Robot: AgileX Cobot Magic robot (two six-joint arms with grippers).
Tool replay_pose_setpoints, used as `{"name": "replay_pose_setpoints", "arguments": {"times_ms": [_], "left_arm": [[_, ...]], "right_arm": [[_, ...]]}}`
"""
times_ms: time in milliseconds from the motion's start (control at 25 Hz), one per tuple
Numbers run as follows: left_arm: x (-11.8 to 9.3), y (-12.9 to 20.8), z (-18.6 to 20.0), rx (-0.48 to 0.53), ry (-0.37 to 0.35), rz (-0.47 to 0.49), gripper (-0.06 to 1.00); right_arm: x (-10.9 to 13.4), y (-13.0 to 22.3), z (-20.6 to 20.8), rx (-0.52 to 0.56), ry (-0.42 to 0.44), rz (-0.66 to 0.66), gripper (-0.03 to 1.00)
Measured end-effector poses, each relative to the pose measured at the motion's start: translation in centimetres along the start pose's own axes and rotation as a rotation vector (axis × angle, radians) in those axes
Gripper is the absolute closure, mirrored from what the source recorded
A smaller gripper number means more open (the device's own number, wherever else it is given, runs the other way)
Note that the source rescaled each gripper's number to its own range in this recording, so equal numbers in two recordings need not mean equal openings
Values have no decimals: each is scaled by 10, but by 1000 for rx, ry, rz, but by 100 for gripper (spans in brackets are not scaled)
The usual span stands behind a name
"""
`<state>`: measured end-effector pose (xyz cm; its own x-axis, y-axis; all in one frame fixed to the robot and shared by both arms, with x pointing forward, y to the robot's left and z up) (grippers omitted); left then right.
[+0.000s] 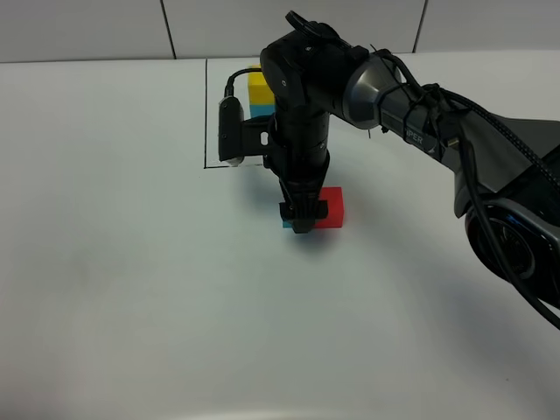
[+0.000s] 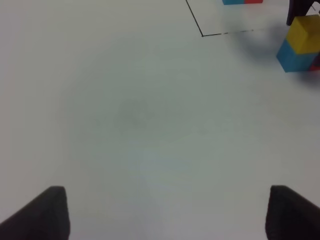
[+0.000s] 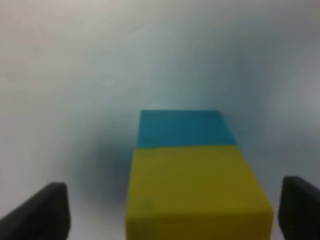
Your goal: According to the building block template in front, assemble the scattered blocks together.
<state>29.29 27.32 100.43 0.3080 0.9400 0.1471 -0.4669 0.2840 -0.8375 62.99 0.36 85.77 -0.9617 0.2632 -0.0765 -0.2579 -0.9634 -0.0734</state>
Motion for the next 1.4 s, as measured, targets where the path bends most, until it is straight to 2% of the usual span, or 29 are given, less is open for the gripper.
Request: {"name": "replay_pose_setpoints", "arguments": {"times_ms": [80, 160, 360, 560, 680, 840, 1000, 1120, 1240, 1400], "left_arm": [[0, 0, 0, 0, 0, 0, 19], [0, 0, 0, 0, 0, 0, 19], [0, 0, 0, 0, 0, 0, 19], [0, 0, 0, 0, 0, 0, 19], [0, 0, 0, 0, 0, 0, 19], [0, 0, 0, 0, 0, 0, 19], [0, 0, 0, 0, 0, 0, 19], [0, 0, 0, 0, 0, 0, 19], [0, 0, 0, 0, 0, 0, 19], [0, 0, 0, 0, 0, 0, 19]], "right_arm": [[-3, 0, 8, -6, 21, -18, 5], [-6, 0, 22, -22, 47, -54, 1], [-23, 10, 53, -75, 81, -197, -1], [-40, 51, 64, -51, 77, -434, -1], [-36, 79, 69, -45, 73, -563, 0], [-29, 119, 76, -83, 88, -802, 0], [-9, 165, 74, -103, 67, -1059, 0], [3, 192, 69, -127, 64, -1193, 1], [10, 209, 64, -109, 60, -1269, 1], [10, 210, 61, -119, 65, -1285, 1]]}}
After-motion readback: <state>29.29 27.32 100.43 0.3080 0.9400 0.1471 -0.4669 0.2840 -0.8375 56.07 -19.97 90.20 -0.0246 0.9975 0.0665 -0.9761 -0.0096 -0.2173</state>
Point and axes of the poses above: a point on each arm's last joint axis where the gripper is mounted, z pointing back along that axis away from the gripper, x along the wrist's bending axis when the last joint is at zero, y = z × x, the point moved 8 cm from there along -z, pointing out along that axis toward the gripper, and after that the axes turned 15 degrees about -z, right-handed, at the moved point
